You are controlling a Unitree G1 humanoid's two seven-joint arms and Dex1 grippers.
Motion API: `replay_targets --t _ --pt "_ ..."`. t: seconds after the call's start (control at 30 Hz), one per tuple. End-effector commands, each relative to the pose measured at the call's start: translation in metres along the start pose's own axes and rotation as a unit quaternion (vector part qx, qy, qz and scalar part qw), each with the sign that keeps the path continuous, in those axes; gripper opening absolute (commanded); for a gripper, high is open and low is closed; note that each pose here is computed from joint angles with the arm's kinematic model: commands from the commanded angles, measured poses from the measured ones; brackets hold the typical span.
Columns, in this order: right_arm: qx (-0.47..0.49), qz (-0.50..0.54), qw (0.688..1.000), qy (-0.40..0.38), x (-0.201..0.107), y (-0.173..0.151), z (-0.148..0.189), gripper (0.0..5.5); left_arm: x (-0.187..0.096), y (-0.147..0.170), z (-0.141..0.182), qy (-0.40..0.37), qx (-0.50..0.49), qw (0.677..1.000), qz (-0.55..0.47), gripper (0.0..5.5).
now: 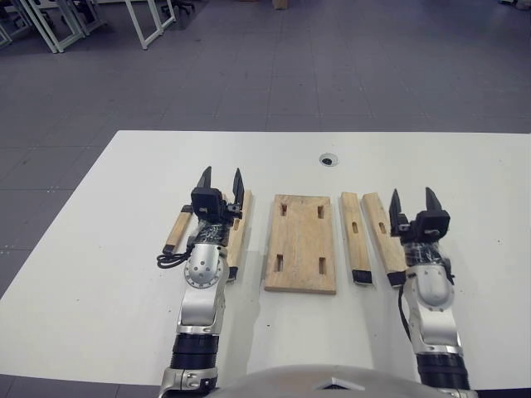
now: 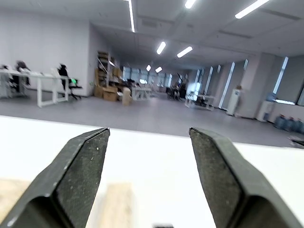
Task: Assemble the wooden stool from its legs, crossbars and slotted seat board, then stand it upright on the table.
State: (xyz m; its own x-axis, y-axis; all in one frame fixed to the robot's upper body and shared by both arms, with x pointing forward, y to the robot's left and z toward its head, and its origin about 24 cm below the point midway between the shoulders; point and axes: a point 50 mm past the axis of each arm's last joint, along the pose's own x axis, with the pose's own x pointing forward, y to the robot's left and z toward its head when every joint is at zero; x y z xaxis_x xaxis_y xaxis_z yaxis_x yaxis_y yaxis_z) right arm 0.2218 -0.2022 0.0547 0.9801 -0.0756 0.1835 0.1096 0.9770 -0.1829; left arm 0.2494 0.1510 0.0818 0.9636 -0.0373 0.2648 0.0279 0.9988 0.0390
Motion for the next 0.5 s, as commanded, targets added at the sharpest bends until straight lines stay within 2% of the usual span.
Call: replay_targets --t 0.03,0.3,0.5 --pt "-0.025 0.003 0.996 0.089 -0.02 -0.026 -0.013 3.09 -0.005 0.003 -0.004 0.013 0.004 1.0 0.003 2.95" --pt "0.029 0.066 0.98 0.187 -0.037 -0.029 -0.017 3.09 -0.012 0.003 -0.006 0.023 0.004 1.0 0.012 2.95" --pt "0.073 0.071 0.963 0.249 -0.039 -0.031 -0.024 3.09 -0.014 0.003 -0.008 0.028 0.001 0.999 0.014 2.95"
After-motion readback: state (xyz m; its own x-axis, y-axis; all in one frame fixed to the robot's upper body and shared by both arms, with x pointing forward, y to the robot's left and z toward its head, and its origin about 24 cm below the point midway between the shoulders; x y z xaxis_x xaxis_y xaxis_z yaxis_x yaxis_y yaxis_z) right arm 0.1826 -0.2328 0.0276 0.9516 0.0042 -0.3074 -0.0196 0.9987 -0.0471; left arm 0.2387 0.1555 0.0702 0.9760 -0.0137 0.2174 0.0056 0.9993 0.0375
